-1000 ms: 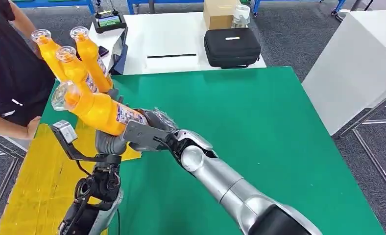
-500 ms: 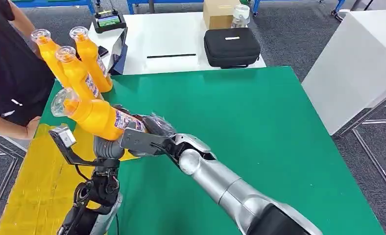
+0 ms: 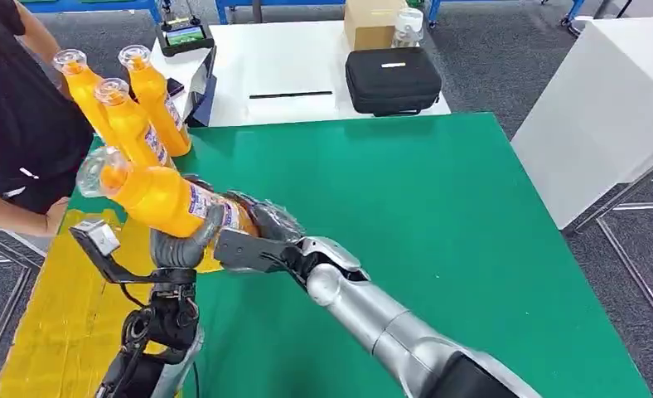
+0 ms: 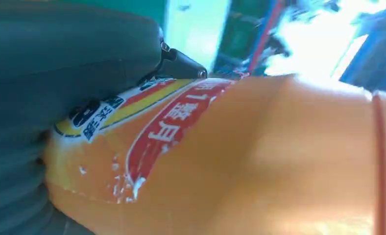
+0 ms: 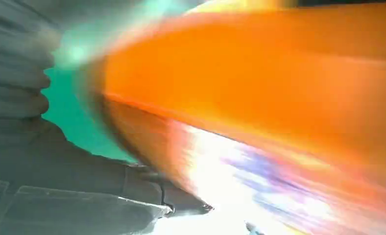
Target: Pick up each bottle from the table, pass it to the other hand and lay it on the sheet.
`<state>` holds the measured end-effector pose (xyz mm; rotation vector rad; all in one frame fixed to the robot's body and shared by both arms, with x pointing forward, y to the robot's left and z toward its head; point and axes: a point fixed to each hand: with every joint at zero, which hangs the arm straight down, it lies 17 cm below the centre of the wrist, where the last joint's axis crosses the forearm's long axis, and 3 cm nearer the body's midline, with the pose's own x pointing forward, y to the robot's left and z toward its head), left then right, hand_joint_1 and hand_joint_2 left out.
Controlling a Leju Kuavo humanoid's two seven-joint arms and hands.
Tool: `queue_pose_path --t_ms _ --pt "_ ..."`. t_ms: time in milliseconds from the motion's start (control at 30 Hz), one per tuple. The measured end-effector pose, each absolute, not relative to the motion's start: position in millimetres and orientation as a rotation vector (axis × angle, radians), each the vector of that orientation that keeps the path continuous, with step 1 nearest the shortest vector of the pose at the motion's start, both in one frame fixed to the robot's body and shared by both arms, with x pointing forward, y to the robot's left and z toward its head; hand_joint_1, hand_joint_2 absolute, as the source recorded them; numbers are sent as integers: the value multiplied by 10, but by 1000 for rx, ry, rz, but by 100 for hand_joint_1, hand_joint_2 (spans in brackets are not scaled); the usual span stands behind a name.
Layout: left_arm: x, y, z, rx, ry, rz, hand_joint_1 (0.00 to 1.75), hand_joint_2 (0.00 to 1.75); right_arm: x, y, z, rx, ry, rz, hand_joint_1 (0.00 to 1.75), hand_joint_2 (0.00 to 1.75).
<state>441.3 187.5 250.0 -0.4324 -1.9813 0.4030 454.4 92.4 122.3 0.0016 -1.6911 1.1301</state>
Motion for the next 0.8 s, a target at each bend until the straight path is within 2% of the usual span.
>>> queue_pose_path --t_ms 100,300,600,667,733,800 --pt "4396 2143 2656 -335 -2060 415 175 175 4566 601 1004 -32 -1668 1079 0 0" --pt "4318 2592 2513 -191 -2076 445 175 175 4696 37 1150 -78 -1729 912 0 0" --pt "4224 2859 2375 -24 -2078 427 175 175 4716 -400 1452 -110 -1817 773 0 0" --pt "4185 2971 2417 235 -2119 322 175 175 4686 -456 1536 -94 -1851 743 0 0" --pt "4113 3041 2488 677 -2152 95 175 175 4629 -531 1665 -71 -1899 695 0 0" --pt "4081 2947 2505 979 -2170 -180 175 175 4582 -604 1763 -59 -1924 666 0 0"
